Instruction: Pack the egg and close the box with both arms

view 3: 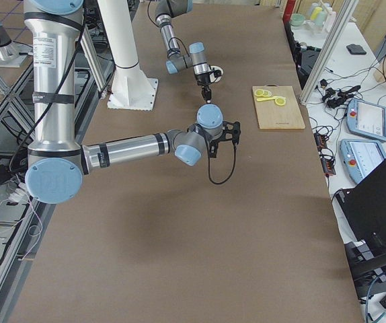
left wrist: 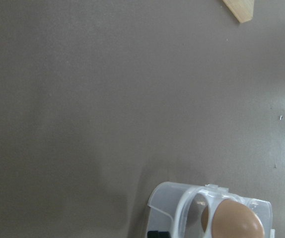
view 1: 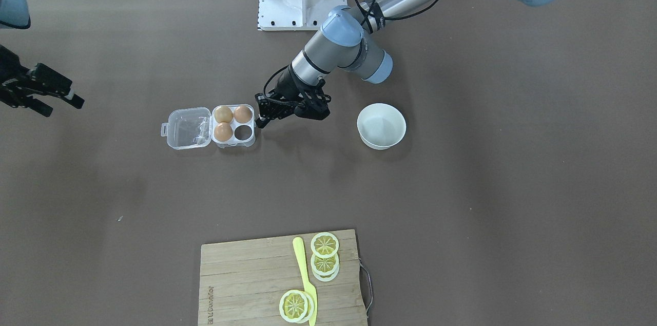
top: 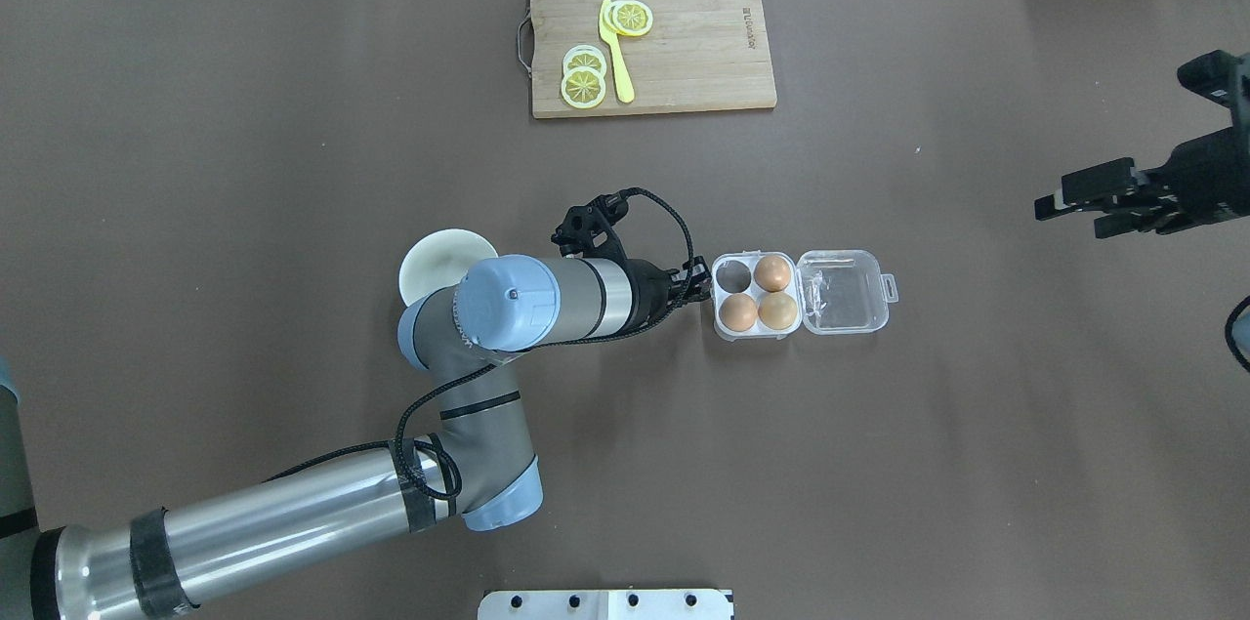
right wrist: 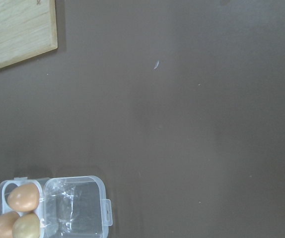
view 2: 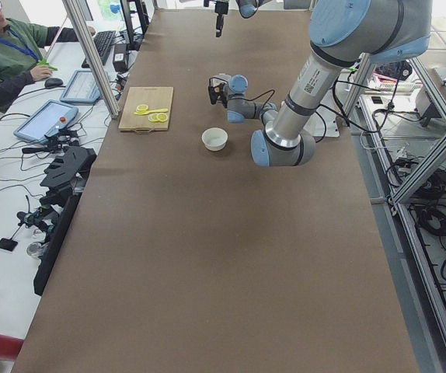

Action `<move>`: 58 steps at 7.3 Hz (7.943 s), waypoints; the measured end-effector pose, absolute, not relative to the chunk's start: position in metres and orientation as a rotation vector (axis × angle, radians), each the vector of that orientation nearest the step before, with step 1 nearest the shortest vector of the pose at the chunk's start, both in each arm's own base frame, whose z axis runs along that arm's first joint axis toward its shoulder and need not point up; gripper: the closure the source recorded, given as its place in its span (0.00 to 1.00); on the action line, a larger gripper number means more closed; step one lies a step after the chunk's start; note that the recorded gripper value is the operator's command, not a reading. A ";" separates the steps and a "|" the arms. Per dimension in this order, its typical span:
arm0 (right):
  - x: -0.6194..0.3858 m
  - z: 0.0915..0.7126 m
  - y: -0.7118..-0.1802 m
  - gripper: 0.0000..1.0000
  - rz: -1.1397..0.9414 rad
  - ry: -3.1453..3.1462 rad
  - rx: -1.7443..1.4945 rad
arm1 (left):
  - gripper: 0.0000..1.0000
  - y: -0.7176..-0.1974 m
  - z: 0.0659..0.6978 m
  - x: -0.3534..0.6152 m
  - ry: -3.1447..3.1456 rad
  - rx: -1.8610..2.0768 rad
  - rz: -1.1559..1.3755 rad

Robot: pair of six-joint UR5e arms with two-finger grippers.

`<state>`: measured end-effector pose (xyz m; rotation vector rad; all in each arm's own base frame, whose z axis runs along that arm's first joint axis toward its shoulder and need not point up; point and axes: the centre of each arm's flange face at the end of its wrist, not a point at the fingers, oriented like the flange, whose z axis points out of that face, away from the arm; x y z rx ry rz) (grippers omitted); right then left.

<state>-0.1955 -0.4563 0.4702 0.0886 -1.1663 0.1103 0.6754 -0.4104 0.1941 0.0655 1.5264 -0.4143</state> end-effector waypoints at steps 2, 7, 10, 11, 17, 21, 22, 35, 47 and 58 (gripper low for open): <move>-0.263 0.458 -0.460 0.01 0.101 -1.150 0.094 | 1.00 -0.410 0.193 0.675 1.530 0.067 -0.412; -0.334 0.494 -0.450 0.07 0.119 -1.306 0.132 | 1.00 -0.410 0.194 0.674 1.534 0.068 -0.411; -0.351 0.497 -0.441 0.36 0.122 -1.348 0.144 | 1.00 -0.410 0.195 0.674 1.533 0.069 -0.410; -0.353 0.500 -0.439 0.37 0.118 -1.345 0.140 | 1.00 -0.410 0.195 0.674 1.533 0.069 -0.410; -0.350 0.513 -0.430 0.51 0.113 -1.343 0.130 | 1.00 -0.408 0.197 0.675 1.533 0.065 -0.407; -0.350 0.512 -0.428 0.64 0.102 -1.348 0.116 | 1.00 -0.406 0.198 0.675 1.535 0.065 -0.405; -0.350 0.511 -0.427 0.64 0.099 -1.349 0.114 | 1.00 -0.406 0.197 0.675 1.535 0.065 -0.405; -0.349 0.504 -0.426 0.65 0.085 -1.366 0.100 | 1.00 -0.405 0.198 0.674 1.539 0.066 -0.403; -0.344 0.501 -0.428 0.73 0.073 -1.375 0.084 | 1.00 -0.402 0.201 0.674 1.545 0.064 -0.399; -0.335 0.487 -0.432 0.84 0.070 -1.397 0.102 | 1.00 -0.401 0.199 0.673 1.554 0.064 -0.396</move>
